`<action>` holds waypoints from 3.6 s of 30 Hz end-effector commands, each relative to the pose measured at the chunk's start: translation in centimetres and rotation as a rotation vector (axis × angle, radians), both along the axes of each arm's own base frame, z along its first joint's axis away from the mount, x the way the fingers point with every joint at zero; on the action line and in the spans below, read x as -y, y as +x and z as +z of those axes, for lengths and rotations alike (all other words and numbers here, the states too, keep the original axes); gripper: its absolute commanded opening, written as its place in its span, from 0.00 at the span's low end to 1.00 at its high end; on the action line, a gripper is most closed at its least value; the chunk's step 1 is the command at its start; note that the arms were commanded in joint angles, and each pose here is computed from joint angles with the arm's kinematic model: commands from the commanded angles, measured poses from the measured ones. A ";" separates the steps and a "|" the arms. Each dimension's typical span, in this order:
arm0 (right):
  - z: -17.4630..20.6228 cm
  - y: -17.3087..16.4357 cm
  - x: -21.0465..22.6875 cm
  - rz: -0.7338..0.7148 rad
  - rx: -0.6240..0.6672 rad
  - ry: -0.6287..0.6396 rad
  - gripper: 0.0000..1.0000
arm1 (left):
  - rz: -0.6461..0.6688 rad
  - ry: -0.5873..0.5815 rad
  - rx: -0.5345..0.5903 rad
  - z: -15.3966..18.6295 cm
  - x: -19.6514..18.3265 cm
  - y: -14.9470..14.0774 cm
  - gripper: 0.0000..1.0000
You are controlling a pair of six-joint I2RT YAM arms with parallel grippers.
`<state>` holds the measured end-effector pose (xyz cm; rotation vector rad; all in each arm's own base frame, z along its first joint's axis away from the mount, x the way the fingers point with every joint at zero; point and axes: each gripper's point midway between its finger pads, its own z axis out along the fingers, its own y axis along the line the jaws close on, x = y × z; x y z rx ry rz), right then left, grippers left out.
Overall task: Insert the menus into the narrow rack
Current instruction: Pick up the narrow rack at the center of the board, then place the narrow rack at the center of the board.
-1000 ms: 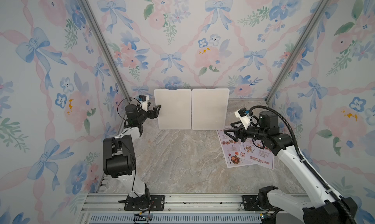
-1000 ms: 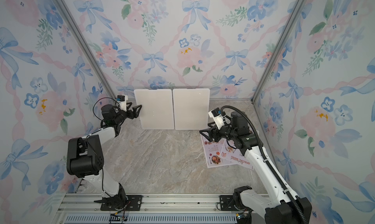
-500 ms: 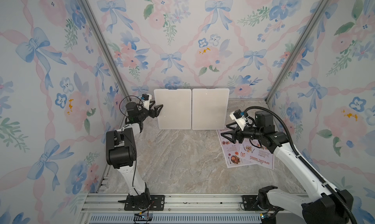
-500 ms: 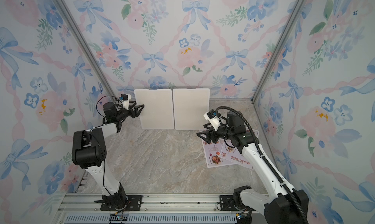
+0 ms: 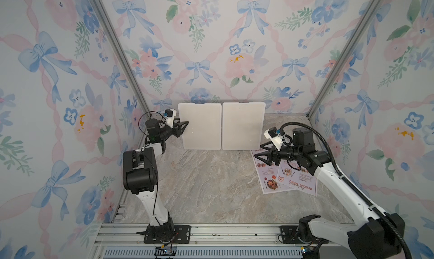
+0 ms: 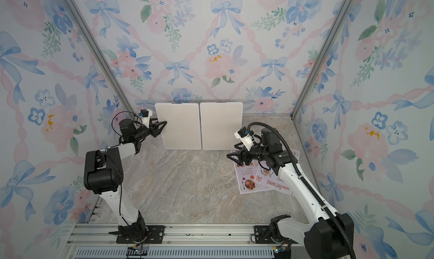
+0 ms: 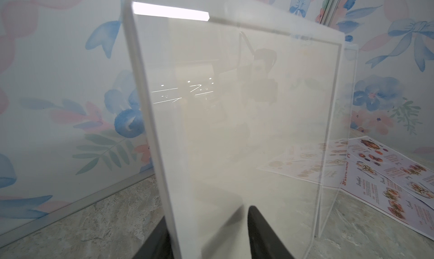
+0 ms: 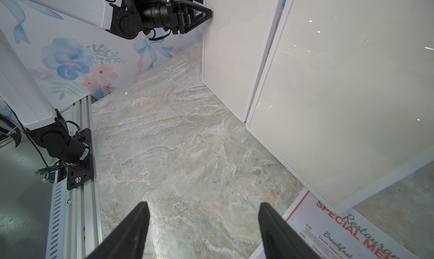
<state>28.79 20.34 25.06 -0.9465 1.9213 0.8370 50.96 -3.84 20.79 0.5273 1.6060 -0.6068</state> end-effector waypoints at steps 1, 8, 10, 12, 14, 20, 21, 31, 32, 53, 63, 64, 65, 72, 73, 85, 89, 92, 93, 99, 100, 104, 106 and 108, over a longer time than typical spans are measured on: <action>0.6 0.7 -0.1 0.004 0.031 0.005 0.75 | -0.034 -0.009 0.056 2.8 0.6 -2.1 0.47; -0.2 1.4 -0.1 -0.004 0.012 0.012 0.74 | -0.075 -0.047 0.037 3.7 1.5 -4.4 0.42; -0.2 1.5 -0.1 -0.004 0.013 0.013 0.74 | -0.080 -0.050 0.036 3.8 1.7 -4.5 0.42; -0.2 1.5 0.0 -0.006 0.014 0.014 0.73 | -0.096 -0.057 0.025 3.5 2.0 -4.4 0.41; 0.0 1.5 0.0 -0.007 0.015 0.013 0.72 | -0.133 -0.066 0.006 2.8 2.7 -4.4 0.39; 0.4 1.1 0.2 -0.010 0.018 0.014 0.71 | -0.114 -0.062 -0.004 1.9 2.5 -4.4 0.26; 0.5 1.0 0.2 -0.010 0.018 0.014 0.71 | -0.109 -0.062 -0.003 2.0 2.3 -4.5 0.23; 0.9 1.2 0.2 -0.016 0.020 0.015 0.71 | -0.044 -0.064 0.027 3.5 0.5 -7.8 0.03; 1.0 1.3 0.2 -0.017 0.021 0.019 0.71 | -0.036 -0.066 0.026 3.6 0.4 -8.4 0.03; 1.2 1.4 0.5 0.004 0.025 0.014 0.71 | -0.295 -0.146 0.012 5.2 9.2 -21.1 0.00; 0.5 2.7 5.4 -0.257 -0.069 0.037 0.72 | -0.432 -0.139 -0.006 4.8 11.7 -22.9 0.00; 0.3 2.8 5.8 -0.287 -0.079 0.030 0.71 | -0.435 -0.135 -0.011 4.4 11.9 -22.6 0.00; -0.1 3.1 6.5 -0.325 -0.091 0.023 0.72 | -0.434 -0.129 -0.014 3.9 12.1 -22.4 0.00; 0.5 3.6 8.6 -0.490 -0.120 0.040 0.74 | -0.334 -0.083 0.013 2.8 11.2 -19.8 0.10; 0.6 3.6 8.7 -0.498 -0.126 0.038 0.75 | -0.320 -0.087 0.007 2.8 10.9 -19.4 0.24; 1.6 3.1 8.5 -0.473 -0.118 0.034 0.80 | -0.204 -0.069 0.042 3.6 8.8 -17.0 0.61; 1.8 3.0 8.4 -0.465 -0.109 0.033 0.79 | -0.139 -0.047 0.059 3.3 8.0 -16.5 0.48; 1.7 3.0 8.3 -0.460 -0.114 0.034 0.79 | -0.106 -0.037 0.061 3.2 7.4 -16.0 0.43; 1.7 3.0 8.3 -0.459 -0.115 0.034 0.79 | -0.099 -0.034 0.064 3.2 7.3 -15.9 0.44; 1.6 3.0 8.4 -0.472 -0.118 0.038 0.80 | -0.036 -0.015 0.093 4.0 6.4 -15.1 0.47; 1.5 3.0 8.5 -0.479 -0.123 0.037 0.80 | -0.025 -0.015 0.094 4.1 6.3 -15.0 0.50; 0.8 3.2 10.1 -0.601 -0.179 0.022 0.82 | -0.007 -0.033 0.114 5.4 6.3 -16.0 0.67; 0.1 2.9 11.5 -0.702 -0.237 0.012 0.82 | 0.034 -0.038 0.132 6.5 6.1 -17.2 0.71; -0.9 2.4 13.9 -0.851 -0.314 0.004 0.82 | 0.142 -0.032 0.103 6.9 5.7 -17.9 0.72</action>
